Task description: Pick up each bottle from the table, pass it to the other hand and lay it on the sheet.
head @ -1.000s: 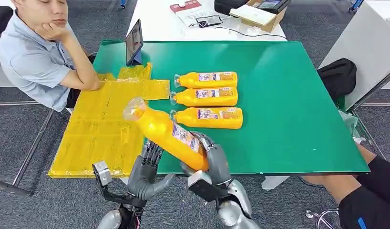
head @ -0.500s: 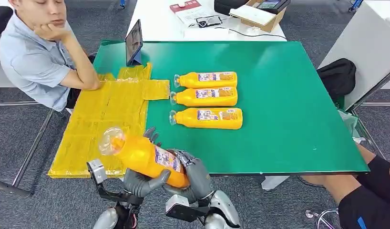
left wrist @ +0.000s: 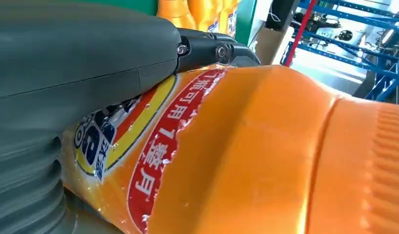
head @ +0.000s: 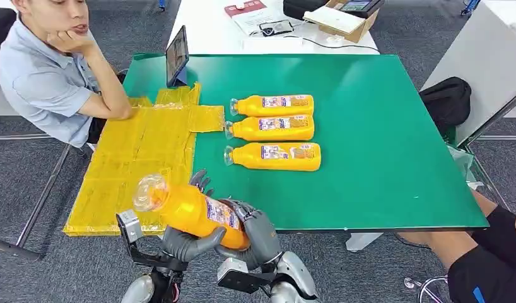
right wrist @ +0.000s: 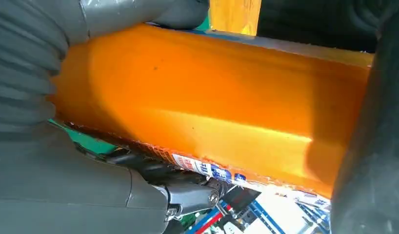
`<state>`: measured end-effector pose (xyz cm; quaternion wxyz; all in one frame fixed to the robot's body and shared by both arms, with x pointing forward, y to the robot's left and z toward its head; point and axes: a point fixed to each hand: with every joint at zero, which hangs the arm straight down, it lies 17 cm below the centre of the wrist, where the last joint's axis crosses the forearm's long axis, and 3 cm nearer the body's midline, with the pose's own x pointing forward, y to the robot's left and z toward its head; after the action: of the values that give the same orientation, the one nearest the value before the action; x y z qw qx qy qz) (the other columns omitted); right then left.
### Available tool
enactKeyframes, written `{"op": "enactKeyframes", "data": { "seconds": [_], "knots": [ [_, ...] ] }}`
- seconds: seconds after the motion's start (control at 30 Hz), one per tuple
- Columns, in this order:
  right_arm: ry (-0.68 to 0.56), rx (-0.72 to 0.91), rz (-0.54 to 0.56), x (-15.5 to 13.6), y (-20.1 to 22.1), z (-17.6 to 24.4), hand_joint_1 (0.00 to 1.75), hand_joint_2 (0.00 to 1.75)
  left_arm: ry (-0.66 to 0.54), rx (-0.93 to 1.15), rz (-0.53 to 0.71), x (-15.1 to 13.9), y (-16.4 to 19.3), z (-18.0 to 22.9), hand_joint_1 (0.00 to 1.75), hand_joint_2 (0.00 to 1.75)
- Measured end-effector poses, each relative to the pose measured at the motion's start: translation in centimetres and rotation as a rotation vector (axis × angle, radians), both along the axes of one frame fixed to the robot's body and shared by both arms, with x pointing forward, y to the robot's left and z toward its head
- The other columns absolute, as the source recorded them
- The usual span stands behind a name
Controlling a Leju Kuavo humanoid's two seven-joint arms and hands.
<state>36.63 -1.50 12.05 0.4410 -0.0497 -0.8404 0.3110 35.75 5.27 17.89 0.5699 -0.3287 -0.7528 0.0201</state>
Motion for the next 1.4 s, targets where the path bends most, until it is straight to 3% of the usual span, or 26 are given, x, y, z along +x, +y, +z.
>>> {"op": "enactKeyframes", "data": {
  "seconds": [0.3, 0.33, 0.37, 0.4, 0.43, 0.63, 0.67, 0.77, 0.93, 1.27, 1.4],
  "knots": [
    [0.004, -0.004, 0.003, -0.1, 0.1, -0.2, 1.75, 1.75, 0.000, 0.002, 0.000, 0.0, 0.0, 0.0, 0.00, 1.75],
    [0.004, -0.004, 0.002, 0.0, 0.1, -0.2, 1.75, 1.75, 0.000, 0.002, 0.000, 0.0, 0.0, 0.0, 0.40, 1.75],
    [0.007, -0.005, 0.001, 0.0, 0.0, -0.3, 1.75, 1.75, -0.001, 0.002, -0.002, 0.0, 0.0, 0.0, 1.54, 1.75],
    [0.011, -0.006, -0.002, 0.0, 0.0, -0.3, 1.24, 1.75, -0.002, 0.002, -0.005, -0.1, 0.0, 0.0, 1.75, 1.75],
    [0.010, -0.010, -0.002, 0.1, 0.0, -0.4, 0.00, 1.75, -0.002, 0.000, -0.011, -0.1, -0.1, 0.0, 1.75, 1.75],
    [-0.016, -0.049, -0.026, -0.2, 0.0, -0.8, 0.00, 1.75, 0.030, -0.073, -0.088, -0.6, -0.5, 0.2, 1.75, 1.75],
    [-0.022, -0.048, -0.034, -0.2, -0.1, -0.7, 0.00, 0.00, 0.042, -0.087, -0.089, -0.5, -0.4, 0.1, 1.75, 1.75],
    [-0.038, -0.033, -0.061, -0.2, -0.5, -0.5, 0.00, 0.00, 0.082, -0.098, -0.048, 0.3, 0.3, -0.5, 1.75, 1.75],
    [-0.191, 0.088, -0.181, -1.6, -2.7, 3.5, 0.00, 0.00, 0.186, 0.014, 0.400, 6.9, 10.0, -3.0, 1.75, 1.75],
    [-0.244, 0.117, -0.162, -2.9, -1.8, 5.4, 0.00, 0.00, 0.238, 0.009, 0.541, 9.4, 15.0, -4.3, 1.75, 1.75],
    [-0.278, 0.121, -0.152, -3.1, -1.4, 6.5, 0.00, 0.00, 0.203, 0.166, 0.678, 10.2, 17.1, -4.3, 1.75, 1.75]
  ]
}}
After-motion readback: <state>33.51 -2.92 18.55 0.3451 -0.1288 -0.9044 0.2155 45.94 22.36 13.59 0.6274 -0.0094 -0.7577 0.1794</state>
